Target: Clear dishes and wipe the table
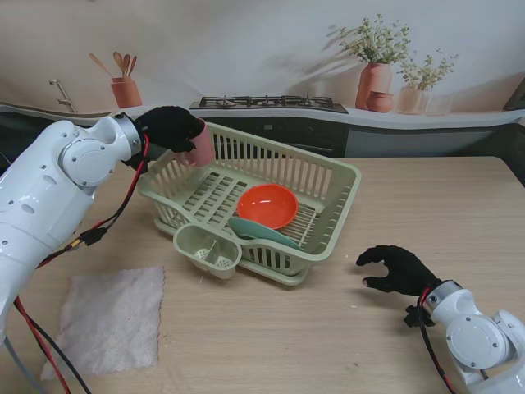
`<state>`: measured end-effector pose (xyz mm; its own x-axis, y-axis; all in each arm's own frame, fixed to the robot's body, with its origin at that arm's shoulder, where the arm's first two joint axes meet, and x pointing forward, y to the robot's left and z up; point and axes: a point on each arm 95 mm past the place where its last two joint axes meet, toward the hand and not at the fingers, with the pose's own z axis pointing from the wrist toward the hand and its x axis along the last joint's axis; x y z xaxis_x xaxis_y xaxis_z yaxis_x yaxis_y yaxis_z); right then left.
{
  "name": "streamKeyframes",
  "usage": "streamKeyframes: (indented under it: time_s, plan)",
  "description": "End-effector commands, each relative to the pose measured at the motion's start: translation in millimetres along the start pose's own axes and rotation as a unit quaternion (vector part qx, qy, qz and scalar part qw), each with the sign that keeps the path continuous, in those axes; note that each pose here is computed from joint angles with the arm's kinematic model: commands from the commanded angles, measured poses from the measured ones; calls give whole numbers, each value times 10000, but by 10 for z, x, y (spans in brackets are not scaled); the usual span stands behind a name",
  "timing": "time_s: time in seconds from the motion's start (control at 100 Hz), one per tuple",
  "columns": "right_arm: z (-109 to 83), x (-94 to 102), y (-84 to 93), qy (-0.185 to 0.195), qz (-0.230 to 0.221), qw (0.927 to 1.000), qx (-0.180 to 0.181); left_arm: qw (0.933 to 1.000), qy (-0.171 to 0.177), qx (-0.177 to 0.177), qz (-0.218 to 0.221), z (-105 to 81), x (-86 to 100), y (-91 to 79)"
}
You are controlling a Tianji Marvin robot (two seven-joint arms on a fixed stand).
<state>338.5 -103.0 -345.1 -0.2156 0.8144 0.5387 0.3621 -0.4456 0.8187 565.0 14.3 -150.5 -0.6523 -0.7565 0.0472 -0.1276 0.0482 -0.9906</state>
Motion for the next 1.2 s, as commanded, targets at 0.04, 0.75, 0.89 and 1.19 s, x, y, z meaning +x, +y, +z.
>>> streamKeyframes:
  time_s: [0.04,0.75,0.89,1.19]
  plan:
    - [-5,20,-25,80,-50,9999,128,10000,45,-69,6,88,28,-75]
    - [-8,26,-58,21,-15,9999,111,9978,-7,-649,-163,506,64,172]
    - [-8,21,-61,6,-12,9999,102,9968,-42,-772,-180,568,59,257]
    - [-9,18,-77,-32,3,9999,117,9952,-139,-941,-213,632,62,438]
